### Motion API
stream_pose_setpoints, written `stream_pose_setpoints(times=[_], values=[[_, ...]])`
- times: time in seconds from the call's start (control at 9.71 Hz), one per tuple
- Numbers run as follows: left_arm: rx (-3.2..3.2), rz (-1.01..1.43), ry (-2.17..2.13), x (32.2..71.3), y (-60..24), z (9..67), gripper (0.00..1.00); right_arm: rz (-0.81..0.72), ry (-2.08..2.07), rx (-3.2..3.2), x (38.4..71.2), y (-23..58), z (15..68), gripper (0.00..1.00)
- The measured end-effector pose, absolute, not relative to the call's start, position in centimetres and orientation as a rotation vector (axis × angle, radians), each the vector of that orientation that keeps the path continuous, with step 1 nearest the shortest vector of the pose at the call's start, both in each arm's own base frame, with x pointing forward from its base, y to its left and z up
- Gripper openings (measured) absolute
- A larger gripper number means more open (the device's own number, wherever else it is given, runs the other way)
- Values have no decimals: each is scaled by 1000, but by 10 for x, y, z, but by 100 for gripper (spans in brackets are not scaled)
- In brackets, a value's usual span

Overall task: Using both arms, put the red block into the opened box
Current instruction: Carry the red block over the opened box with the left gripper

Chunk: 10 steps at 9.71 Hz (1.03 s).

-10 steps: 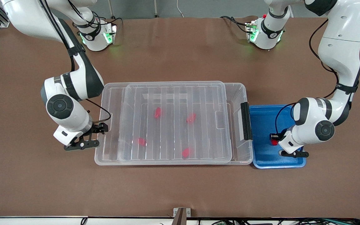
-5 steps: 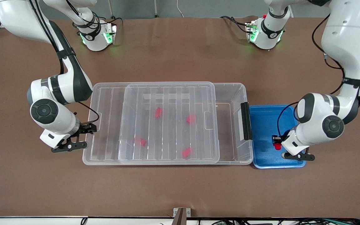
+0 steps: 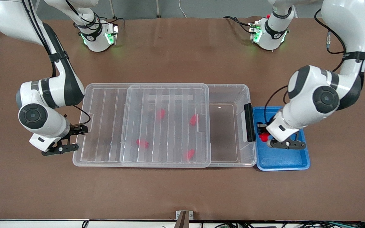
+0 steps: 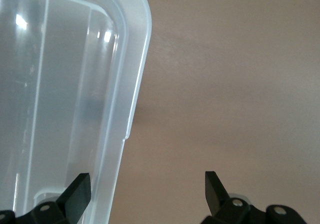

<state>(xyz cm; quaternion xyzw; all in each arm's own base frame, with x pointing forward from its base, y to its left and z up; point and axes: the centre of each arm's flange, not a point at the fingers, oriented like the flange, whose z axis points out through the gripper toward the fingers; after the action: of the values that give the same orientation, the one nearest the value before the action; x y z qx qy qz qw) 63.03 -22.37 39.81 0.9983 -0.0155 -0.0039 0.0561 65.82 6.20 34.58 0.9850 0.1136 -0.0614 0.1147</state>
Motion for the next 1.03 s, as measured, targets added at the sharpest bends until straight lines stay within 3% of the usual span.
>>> stream_pose_setpoints(times=[0.31, 1.03], values=[[3023, -69, 78, 607, -284, 384, 35, -218, 363, 2879, 658, 36, 347, 100], [3062, -83, 242, 587, -353, 280, 35, -208, 413, 2867, 663, 12, 362, 100]])
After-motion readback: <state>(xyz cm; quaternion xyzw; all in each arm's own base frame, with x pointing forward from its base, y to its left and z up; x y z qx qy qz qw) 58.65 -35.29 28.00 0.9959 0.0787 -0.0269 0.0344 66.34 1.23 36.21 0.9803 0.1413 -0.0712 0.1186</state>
